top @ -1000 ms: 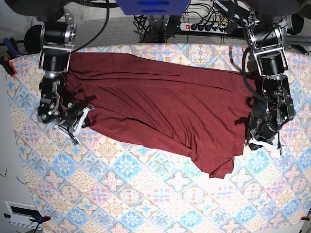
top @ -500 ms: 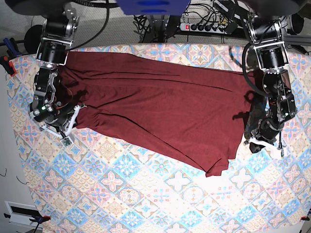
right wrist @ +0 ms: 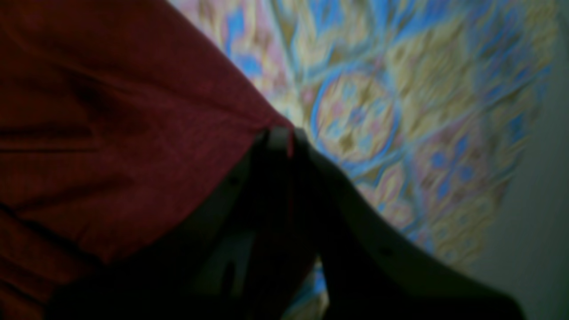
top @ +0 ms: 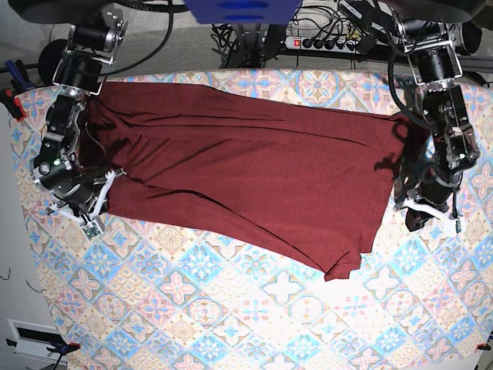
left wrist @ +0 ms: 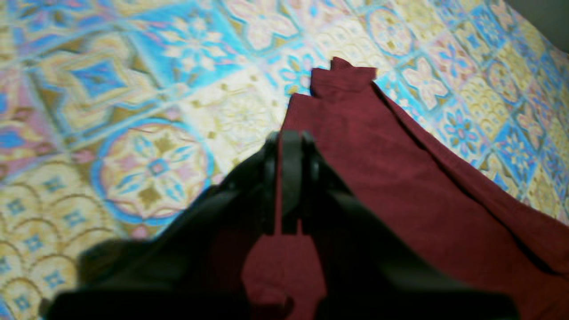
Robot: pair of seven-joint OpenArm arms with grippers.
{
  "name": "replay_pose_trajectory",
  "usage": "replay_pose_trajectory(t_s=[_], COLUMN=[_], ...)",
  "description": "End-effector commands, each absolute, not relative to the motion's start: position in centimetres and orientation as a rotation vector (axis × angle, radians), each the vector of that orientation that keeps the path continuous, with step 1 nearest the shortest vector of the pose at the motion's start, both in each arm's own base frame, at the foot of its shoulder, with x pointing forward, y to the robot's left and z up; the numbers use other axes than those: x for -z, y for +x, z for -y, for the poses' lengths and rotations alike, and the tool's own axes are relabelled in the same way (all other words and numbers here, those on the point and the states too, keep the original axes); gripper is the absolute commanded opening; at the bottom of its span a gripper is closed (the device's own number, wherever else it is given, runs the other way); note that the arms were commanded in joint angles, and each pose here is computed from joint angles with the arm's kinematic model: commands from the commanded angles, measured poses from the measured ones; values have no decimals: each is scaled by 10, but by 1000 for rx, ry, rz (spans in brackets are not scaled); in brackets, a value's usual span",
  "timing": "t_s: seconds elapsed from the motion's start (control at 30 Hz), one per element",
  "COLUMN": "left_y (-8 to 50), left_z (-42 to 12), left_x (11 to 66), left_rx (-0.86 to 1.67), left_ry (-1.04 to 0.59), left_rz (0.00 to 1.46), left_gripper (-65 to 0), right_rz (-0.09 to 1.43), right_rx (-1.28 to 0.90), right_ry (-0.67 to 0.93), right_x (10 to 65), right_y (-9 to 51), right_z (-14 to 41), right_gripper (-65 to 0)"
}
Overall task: Layout the t-shirt on the table in an organized manner, then fold the t-shirt properly
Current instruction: 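Pull the grasped edges with both grippers to flatten the shirt, then regrasp the shirt edge with the left gripper lower along the side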
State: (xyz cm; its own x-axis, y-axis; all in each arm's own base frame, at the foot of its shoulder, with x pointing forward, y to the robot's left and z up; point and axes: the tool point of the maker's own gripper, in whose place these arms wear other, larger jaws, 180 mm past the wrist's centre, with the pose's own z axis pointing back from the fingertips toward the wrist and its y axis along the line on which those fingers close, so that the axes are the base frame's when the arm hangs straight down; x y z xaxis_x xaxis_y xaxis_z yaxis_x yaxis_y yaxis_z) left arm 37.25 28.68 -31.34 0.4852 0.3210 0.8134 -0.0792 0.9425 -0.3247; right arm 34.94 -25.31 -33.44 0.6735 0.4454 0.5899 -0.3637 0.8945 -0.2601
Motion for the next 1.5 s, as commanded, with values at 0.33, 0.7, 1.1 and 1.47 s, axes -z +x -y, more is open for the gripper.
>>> replay_pose_trajectory(t_s=[0.33, 0.7, 1.1, 1.47], left_y=[404, 450, 451, 443], left_z=[-308, -248, -266, -221], left_x=[351, 347, 381, 402], left_rx=[-361, -209, -264, -162], left_ry=[-308, -365, -287, -314], left_rz=[911, 865, 821, 725], left_gripper=[-478, -248, -251, -266], right_rz=[711, 712, 712, 712], right_rx=[-474, -474, -474, -474], right_ry=[-154, -155, -155, -155], right_x=[327, 326, 326, 326], right_y=[344, 344, 344, 344], right_z=[256, 256, 256, 256], right_gripper=[-643, -643, -643, -643])
